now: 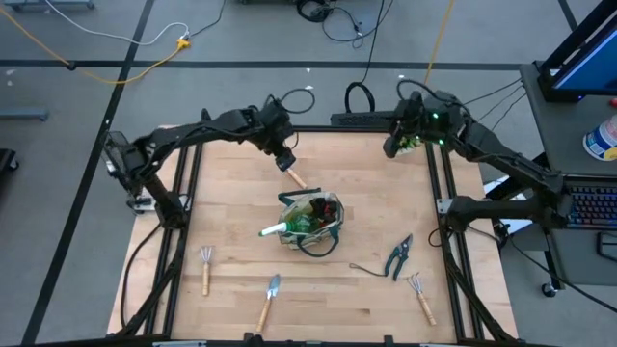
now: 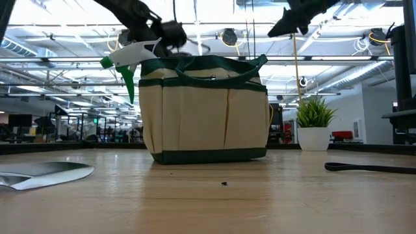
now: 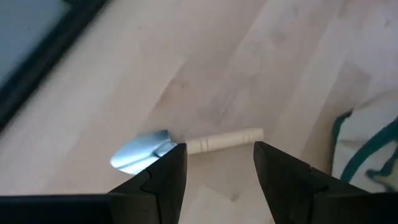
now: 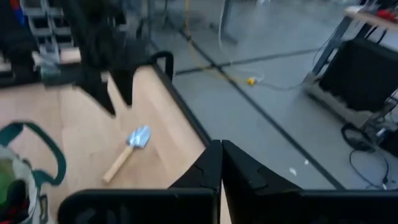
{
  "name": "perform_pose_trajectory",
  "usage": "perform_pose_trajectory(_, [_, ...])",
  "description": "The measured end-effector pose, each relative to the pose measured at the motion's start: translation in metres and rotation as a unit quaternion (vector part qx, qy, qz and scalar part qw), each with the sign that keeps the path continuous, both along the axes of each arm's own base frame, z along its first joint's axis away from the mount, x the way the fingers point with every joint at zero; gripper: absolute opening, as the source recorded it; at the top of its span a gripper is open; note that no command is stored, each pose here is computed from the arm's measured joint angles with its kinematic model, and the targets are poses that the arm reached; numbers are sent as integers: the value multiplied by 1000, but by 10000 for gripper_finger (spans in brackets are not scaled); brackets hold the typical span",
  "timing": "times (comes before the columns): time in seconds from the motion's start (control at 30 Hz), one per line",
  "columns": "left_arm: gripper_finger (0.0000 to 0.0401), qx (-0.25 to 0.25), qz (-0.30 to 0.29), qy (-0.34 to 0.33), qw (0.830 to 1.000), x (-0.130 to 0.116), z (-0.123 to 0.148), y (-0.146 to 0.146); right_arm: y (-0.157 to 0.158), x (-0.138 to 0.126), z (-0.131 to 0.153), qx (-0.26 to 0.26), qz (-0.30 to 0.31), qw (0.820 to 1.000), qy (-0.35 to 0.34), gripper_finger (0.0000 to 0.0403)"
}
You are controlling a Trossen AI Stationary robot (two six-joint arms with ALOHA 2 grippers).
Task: Pick & Place Garden tools in Gardening bag
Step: Put the top trowel into the gardening bag
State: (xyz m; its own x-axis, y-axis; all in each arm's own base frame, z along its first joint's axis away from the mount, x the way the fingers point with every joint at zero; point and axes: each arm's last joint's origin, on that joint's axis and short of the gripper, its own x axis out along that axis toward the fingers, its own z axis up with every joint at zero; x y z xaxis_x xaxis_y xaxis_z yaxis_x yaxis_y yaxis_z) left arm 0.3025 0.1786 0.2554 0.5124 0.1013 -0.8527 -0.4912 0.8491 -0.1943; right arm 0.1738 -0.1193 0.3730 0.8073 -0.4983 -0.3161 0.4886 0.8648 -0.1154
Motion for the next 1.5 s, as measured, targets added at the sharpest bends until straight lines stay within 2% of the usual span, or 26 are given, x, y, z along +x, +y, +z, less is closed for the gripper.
perform_pose_trajectory(0.17, [191, -9, -60, 20, 998, 4, -20, 8, 12, -20, -16, -31, -8, 997, -63, 0])
perform_pose_trajectory(0.33, [191, 18, -152, 57, 987, 3, -30, 6, 23, -35, -32, -55, -7, 994, -96, 0])
perform_pose_trajectory(0.57, [191, 113, -254, 108, 954, 6, -32, -1, 33, -50, -49, -38, -13, 992, -122, 0])
perform_pose_trajectory(0.73, [191, 163, -324, 101, 927, 17, -34, -6, 38, -57, -54, -22, -17, 990, -140, 0])
perform_pose_trajectory(0.87, [191, 163, -369, 116, 908, 24, -49, -10, 39, -58, -54, -20, -18, 989, -144, 0])
perform_pose_trajectory(1.1, [191, 149, -413, 138, 888, 34, -77, -14, 39, -58, -55, -19, -17, 989, -143, 0])
perform_pose_trajectory(1.33, [191, 171, -414, 122, 886, 43, -85, -10, 39, -58, -55, -19, -17, 989, -143, 0])
perform_pose_trajectory(1.5, [191, 152, -426, 119, 884, 47, -98, -12, 39, -58, -55, -18, -17, 990, -142, 0])
